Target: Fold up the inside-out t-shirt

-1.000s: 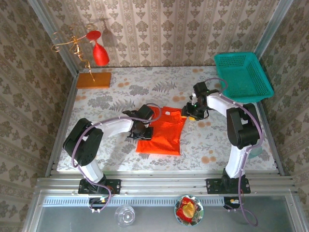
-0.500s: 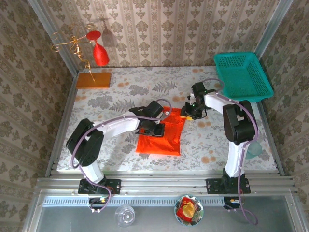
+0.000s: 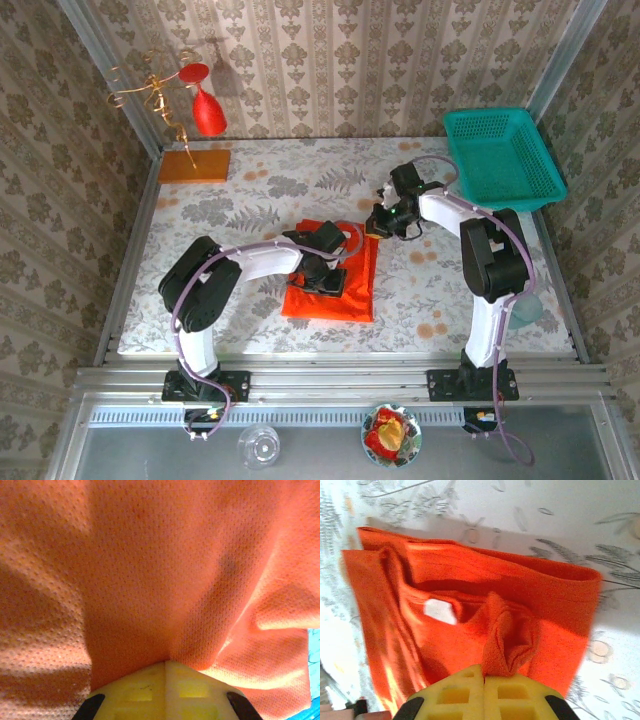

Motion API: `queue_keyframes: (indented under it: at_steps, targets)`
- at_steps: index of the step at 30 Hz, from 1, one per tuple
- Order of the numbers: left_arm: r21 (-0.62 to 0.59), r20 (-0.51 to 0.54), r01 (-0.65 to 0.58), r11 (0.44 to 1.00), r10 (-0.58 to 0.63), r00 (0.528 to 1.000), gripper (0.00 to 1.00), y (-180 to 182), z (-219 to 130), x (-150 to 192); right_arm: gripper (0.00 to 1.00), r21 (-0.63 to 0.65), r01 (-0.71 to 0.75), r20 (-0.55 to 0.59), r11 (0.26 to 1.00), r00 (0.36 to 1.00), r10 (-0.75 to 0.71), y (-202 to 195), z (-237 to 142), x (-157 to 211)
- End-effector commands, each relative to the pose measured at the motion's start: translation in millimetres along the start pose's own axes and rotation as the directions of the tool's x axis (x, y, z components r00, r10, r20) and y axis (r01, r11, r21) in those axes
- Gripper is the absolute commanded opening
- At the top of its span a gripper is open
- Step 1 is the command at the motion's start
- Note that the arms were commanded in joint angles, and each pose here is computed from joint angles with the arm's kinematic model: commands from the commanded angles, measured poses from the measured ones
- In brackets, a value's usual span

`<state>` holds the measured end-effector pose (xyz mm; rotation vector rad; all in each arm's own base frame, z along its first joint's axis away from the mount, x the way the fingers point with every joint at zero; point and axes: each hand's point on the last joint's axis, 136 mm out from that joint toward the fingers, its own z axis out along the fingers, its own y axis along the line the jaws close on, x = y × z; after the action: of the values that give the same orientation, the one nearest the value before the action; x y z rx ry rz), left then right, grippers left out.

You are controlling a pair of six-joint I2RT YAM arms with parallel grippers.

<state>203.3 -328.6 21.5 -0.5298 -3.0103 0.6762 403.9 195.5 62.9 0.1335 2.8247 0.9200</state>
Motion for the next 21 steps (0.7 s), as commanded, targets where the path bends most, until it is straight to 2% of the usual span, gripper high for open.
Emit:
queue_keyframes:
  at_steps: [1,5,14,18,21]
  targets:
    - [-0.065,-0.078,0.023,0.998,-0.028,0.997,0.00,23.0,13.8,24.6,0.00,-0.102,0.017,0.035,0.995,0.999,-0.014,27.1,-9.3,-12.8]
    - [-0.067,-0.080,0.032,0.997,-0.037,0.996,0.00,24.8,15.2,26.7,0.00,-0.068,-0.012,0.023,0.998,1.000,0.013,10.0,5.6,-14.4]
    - [-0.074,-0.069,0.039,0.996,-0.045,0.997,0.00,24.0,10.4,24.3,0.00,0.199,-0.105,-0.006,0.974,0.994,0.108,-68.3,34.4,-4.3]
    - [-0.073,-0.072,0.043,0.996,-0.048,0.996,0.01,24.0,10.9,25.4,0.08,0.234,-0.104,-0.001,0.967,0.994,0.108,-72.1,30.0,-2.5]
    - [-0.075,-0.068,0.041,0.996,-0.046,0.997,0.01,23.6,10.0,24.4,0.18,0.214,-0.087,0.022,0.973,0.996,0.084,-60.3,18.2,-6.3]
